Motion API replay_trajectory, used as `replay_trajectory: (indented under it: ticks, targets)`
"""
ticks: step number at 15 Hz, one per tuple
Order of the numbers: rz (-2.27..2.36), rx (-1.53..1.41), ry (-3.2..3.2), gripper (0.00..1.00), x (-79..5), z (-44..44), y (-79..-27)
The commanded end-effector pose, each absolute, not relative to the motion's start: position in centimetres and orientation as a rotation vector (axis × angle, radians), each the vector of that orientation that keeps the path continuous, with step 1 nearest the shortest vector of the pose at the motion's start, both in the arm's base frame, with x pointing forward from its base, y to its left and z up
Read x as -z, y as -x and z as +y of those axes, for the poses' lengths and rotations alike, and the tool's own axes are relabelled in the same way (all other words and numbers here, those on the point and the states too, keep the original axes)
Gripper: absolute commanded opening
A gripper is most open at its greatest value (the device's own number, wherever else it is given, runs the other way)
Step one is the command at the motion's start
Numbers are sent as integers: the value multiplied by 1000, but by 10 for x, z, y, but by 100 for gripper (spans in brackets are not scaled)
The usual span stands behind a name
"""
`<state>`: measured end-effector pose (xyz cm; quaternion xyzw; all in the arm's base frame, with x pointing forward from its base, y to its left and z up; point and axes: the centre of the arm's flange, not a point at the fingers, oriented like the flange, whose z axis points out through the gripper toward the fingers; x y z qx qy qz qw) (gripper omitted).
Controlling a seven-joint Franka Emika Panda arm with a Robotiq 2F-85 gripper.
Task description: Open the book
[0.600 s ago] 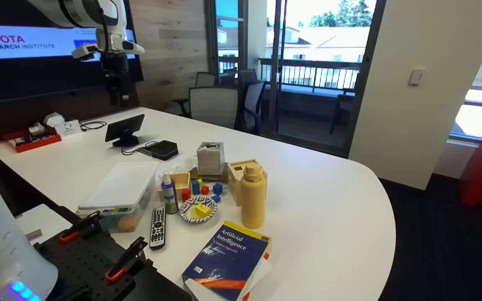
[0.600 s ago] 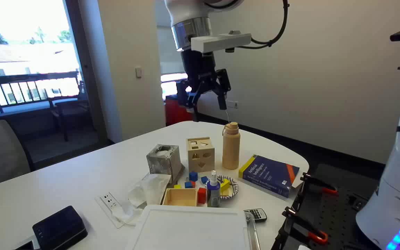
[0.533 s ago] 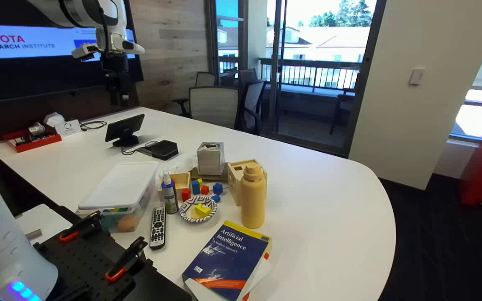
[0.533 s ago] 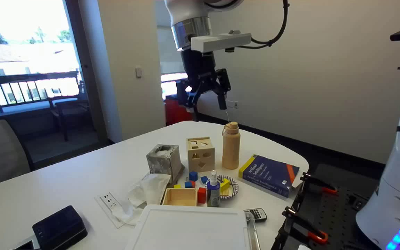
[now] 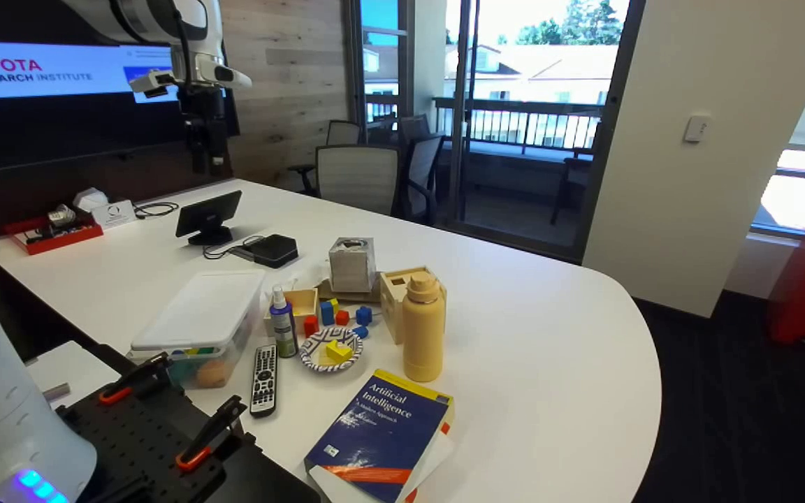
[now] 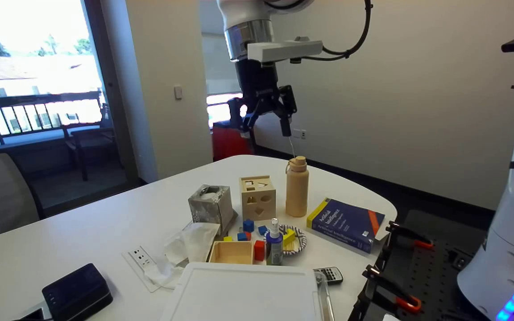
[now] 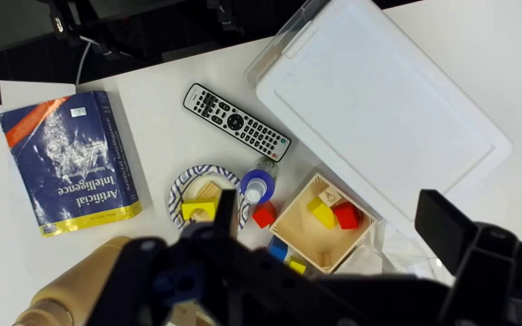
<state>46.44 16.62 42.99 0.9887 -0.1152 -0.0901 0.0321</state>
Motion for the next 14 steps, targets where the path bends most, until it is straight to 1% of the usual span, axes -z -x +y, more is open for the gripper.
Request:
replay_trajectory:
  ticks: [1,5,7,9,14]
  targets:
    - [-430,355,-3118,100,-457,109,-497]
    - [-544,470,-3241,100,-479,6,-524]
    - [-562,564,-3321,100,-486,-48,-527]
    - [-590,663,-3383,100,-489,-100,-524]
    - [-449,899,-3568,100,-471,-216,-500]
